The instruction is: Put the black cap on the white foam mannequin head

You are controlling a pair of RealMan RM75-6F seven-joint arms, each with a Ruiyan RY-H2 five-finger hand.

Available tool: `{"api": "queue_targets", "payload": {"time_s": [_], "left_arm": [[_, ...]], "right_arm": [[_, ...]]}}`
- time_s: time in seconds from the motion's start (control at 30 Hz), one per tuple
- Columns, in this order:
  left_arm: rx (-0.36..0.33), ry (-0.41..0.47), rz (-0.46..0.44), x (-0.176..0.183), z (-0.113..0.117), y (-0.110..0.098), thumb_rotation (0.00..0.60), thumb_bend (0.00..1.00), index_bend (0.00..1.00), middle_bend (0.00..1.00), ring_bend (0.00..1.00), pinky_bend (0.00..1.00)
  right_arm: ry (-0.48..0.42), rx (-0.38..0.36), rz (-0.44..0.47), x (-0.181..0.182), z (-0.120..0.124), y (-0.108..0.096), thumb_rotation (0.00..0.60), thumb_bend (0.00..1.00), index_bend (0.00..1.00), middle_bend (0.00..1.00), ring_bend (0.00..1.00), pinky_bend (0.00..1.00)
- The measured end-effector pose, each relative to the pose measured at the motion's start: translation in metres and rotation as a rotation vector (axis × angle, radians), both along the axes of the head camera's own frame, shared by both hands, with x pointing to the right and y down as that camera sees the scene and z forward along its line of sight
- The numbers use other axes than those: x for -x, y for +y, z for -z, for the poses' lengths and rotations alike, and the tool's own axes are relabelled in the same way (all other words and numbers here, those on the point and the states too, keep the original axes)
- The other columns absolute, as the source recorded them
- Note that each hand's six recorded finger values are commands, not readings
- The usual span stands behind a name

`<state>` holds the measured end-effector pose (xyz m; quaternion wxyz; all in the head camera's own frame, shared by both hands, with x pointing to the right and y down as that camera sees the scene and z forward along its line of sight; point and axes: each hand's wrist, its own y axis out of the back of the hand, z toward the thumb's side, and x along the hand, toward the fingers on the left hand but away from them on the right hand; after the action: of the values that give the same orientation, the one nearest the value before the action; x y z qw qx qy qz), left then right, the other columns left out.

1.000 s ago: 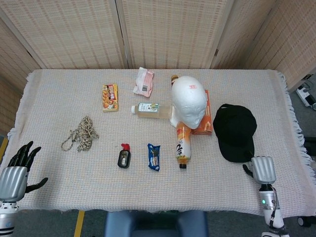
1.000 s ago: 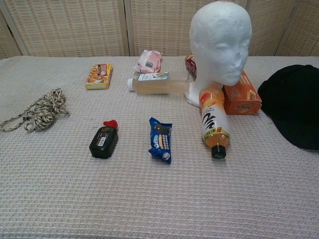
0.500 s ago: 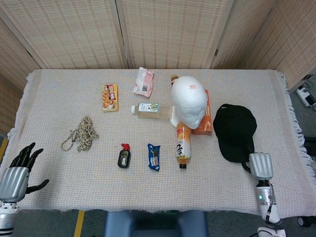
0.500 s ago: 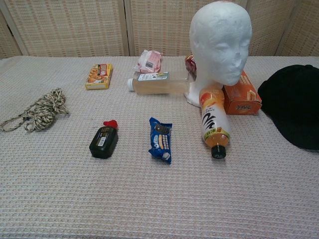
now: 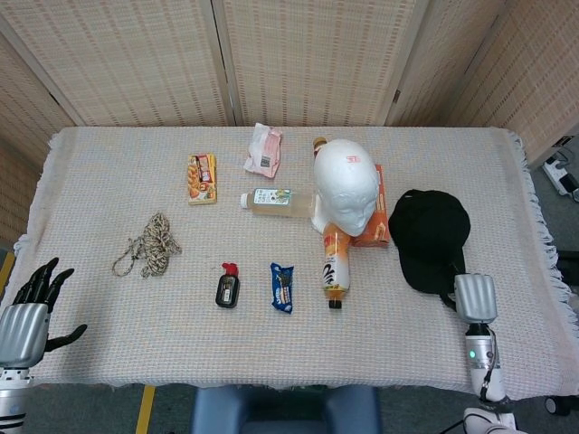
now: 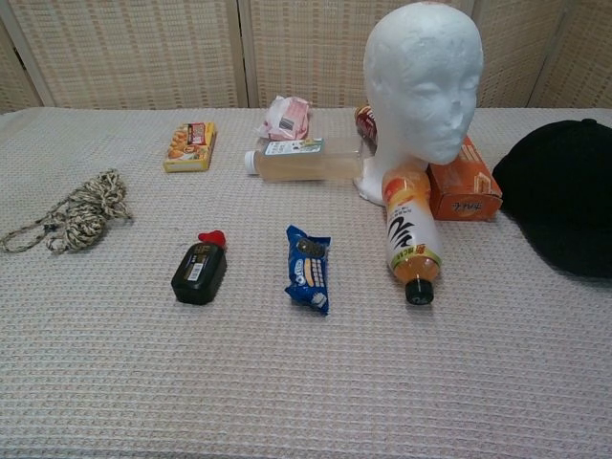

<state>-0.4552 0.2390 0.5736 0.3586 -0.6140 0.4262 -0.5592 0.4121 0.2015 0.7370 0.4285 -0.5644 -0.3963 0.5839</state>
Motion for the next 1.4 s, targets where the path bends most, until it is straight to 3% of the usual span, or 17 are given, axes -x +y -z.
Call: {"api": "queue_targets", "payload": {"time_s": [0.2, 0.6, 0.83, 0.97, 1.17, 1.4], "left_arm": [[-0.010, -0.005, 0.002, 0.001, 0.002, 0.000, 0.600, 0.11, 0.19, 0.05, 0.09, 0.24], [-0.028, -0.009, 0.004, 0.001, 0.004, 0.000, 0.600, 0.11, 0.20, 0.06, 0.10, 0.24], [-0.038, -0.006, 0.009, 0.003, 0.007, 0.000, 0.600, 0.10, 0.20, 0.06, 0.10, 0.24], [-0.042, -0.006, 0.012, 0.004, 0.008, -0.001, 0.600, 0.11, 0.20, 0.06, 0.10, 0.24], [-0.051, -0.004, 0.018, 0.006, 0.011, -0.001, 0.600, 0.11, 0.20, 0.06, 0.10, 0.24], [-0.046, 0.003, 0.014, 0.005, 0.010, 0.000, 0.600, 0.10, 0.20, 0.06, 0.10, 0.24]], "right_arm": [[-0.022, -0.035, -0.011, -0.001, 0.006, -0.009, 0.600, 0.23, 0.40, 1.00, 1.00, 1.00], [-0.073, -0.072, -0.037, -0.002, 0.011, -0.026, 0.600, 0.42, 0.44, 1.00, 1.00, 1.00], [-0.095, -0.098, -0.044, -0.002, 0.016, -0.031, 0.600, 0.53, 0.61, 1.00, 1.00, 1.00], [-0.135, -0.130, -0.077, -0.003, 0.021, -0.036, 0.600, 0.54, 0.72, 1.00, 1.00, 1.00], [-0.195, -0.235, -0.149, -0.007, 0.036, -0.055, 0.600, 0.54, 0.82, 1.00, 1.00, 1.00], [-0.211, -0.419, -0.184, -0.014, 0.074, -0.106, 0.600, 0.54, 0.87, 1.00, 1.00, 1.00]]}}
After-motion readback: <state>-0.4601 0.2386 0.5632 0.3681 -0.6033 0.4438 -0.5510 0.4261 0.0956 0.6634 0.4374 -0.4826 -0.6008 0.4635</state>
